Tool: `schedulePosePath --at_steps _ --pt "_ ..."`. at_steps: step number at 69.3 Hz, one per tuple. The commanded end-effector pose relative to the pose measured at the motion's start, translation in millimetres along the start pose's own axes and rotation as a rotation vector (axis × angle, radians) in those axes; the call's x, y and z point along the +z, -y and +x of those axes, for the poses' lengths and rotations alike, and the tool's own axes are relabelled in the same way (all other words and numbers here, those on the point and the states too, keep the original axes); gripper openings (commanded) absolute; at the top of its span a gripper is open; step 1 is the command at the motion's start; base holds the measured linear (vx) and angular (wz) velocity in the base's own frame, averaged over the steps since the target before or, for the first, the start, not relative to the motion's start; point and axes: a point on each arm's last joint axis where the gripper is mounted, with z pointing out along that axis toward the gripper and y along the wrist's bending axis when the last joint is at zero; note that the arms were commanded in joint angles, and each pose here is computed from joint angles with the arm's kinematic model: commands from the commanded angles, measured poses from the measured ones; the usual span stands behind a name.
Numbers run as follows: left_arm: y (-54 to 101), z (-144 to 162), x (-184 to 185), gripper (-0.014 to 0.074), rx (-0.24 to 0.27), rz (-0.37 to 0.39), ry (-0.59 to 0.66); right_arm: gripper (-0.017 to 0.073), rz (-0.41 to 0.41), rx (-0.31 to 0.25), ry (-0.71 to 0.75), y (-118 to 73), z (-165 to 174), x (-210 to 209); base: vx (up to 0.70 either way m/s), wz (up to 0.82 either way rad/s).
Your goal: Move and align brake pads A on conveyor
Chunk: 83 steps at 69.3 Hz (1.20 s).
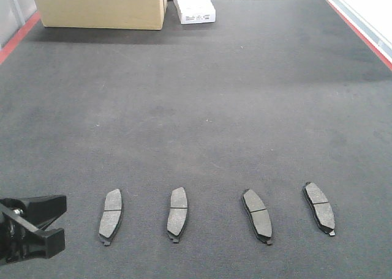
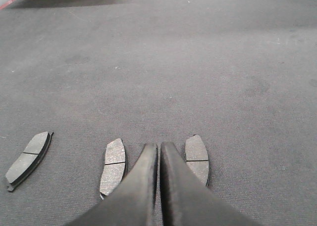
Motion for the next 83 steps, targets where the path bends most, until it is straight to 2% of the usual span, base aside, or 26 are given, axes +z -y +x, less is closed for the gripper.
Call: schedulePosePath --at_steps 1,23,26,39,48,62,69,77,83 --pt "7.0 -11 -5 -0.0006 -0.001 0.054 0.070 -0.0003 -0.023 -0.027 0.089 -2.8 -14 -3 0.00 0.00" --pt "7.7 -13 -7 -0.0006 0.005 0.068 0.087 -0.0003 -0.023 -0.027 0.089 -2.8 -14 -3 0.00 0.00" --pt "9.1 -13 -8 -0.0006 0.034 0.084 0.098 -0.0003 -0.023 -0.027 0.089 -2.8 -14 -3 0.00 0.00" --pt "24.2 -21 -12 -0.0006 0.305 0.226 0.219 -0.0003 -0.023 -0.027 0.089 -2.8 -14 -3 0.00 0.00" --pt "29.6 -24 -14 -0.0006 0.366 0.274 0.278 -0.0003 -0.023 -0.027 0.089 -2.8 -14 -3 0.00 0.00" --pt "30.5 -27 -15 -0.0006 0.366 0.280 0.309 -0.0003 -0.023 -0.027 0.089 -2.8 -14 -3 0.00 0.00" --pt "27.9 -26 -25 -0.0006 0.363 0.289 0.368 -0.0003 -0.023 -0.027 0.089 -2.8 -14 -3 0.00 0.00" --pt "10.3 -17 -45 -0.0006 0.333 0.256 0.484 -0.0003 -0.022 -0.027 0.088 -2.8 -14 -3 0.00 0.00" --pt "-9.0 -4 -61 -0.0006 0.297 0.181 0.575 -0.0003 -0.022 -0.027 0.088 -2.8 -14 -3 0.00 0.00"
